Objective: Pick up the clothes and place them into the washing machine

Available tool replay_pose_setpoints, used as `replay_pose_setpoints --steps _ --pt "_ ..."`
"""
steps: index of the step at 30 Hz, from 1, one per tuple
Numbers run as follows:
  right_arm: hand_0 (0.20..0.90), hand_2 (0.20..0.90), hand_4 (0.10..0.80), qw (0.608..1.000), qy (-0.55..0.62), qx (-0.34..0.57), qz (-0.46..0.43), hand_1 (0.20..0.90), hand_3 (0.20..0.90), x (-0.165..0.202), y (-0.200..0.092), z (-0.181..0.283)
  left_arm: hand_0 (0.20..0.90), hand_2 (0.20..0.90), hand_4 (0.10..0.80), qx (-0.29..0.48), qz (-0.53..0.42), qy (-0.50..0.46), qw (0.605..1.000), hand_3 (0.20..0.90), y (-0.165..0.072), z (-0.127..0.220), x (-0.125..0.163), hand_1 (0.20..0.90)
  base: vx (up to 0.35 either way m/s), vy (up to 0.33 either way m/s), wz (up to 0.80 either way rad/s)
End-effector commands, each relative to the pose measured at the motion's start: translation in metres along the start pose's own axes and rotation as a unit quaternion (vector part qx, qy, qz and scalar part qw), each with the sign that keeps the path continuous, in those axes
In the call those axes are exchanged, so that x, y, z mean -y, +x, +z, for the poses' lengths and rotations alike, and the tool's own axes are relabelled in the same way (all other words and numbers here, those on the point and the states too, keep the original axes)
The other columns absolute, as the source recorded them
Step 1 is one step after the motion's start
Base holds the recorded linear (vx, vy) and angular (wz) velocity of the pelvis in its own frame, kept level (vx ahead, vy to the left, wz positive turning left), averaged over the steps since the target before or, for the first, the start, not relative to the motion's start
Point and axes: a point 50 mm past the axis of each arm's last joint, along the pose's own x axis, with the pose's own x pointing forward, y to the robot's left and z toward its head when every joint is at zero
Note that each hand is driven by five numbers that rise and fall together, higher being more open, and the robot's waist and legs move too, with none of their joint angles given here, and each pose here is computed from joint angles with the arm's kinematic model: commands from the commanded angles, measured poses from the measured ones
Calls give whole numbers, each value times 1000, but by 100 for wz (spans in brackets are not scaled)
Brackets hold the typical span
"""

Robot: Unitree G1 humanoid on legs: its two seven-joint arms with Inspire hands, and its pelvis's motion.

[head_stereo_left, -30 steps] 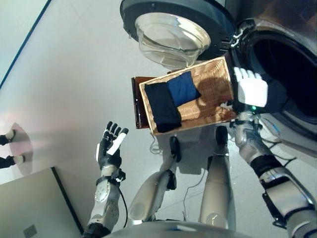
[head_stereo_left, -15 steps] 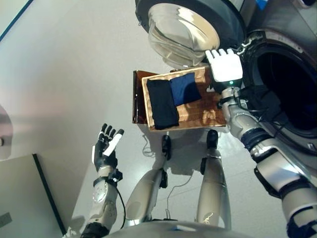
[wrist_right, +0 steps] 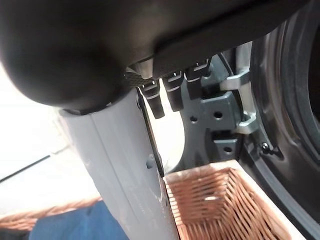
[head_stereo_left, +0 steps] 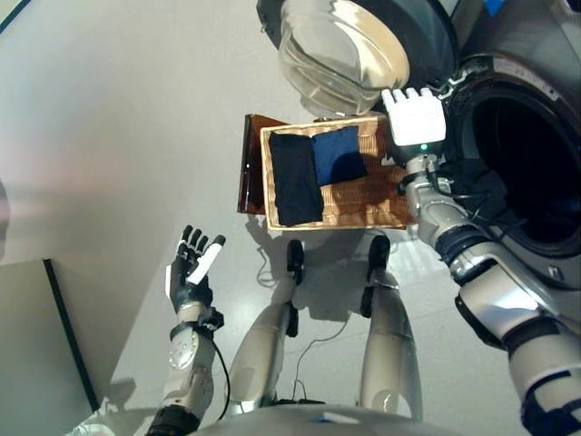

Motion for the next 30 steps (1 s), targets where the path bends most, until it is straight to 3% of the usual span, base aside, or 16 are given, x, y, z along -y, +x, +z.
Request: replay_pose_setpoints --steps 1,9,14,21,26,30 --pt "900 900 800 992 43 122 -9 900 900 27 17 81 900 900 800 123 -23 26 992 900 23 57 1 900 0 0 0" --pt "900 900 800 985 147 95 10 900 900 11 0 99 900 900 800 111 -17 23 993 900 24 50 6 900 16 6 1" --pt "900 900 800 982 168 75 42 900 900 -11 -19 92 900 900 800 62 19 59 996 900 25 28 -11 900 83 -18 9" --pt "900 900 800 977 177 68 98 900 900 -44 -51 93 900 900 800 -83 118 186 972 900 16 -24 -67 900 94 -38 12" --pt "900 900 800 972 187 87 115 900 900 -50 -62 106 900 900 800 -164 192 252 934 900 -2 -40 -110 900 61 -17 -3" --pt "900 900 800 969 193 101 118 900 900 -49 -66 115 900 900 800 -173 238 260 920 900 -7 -35 -130 900 18 -13 -3"
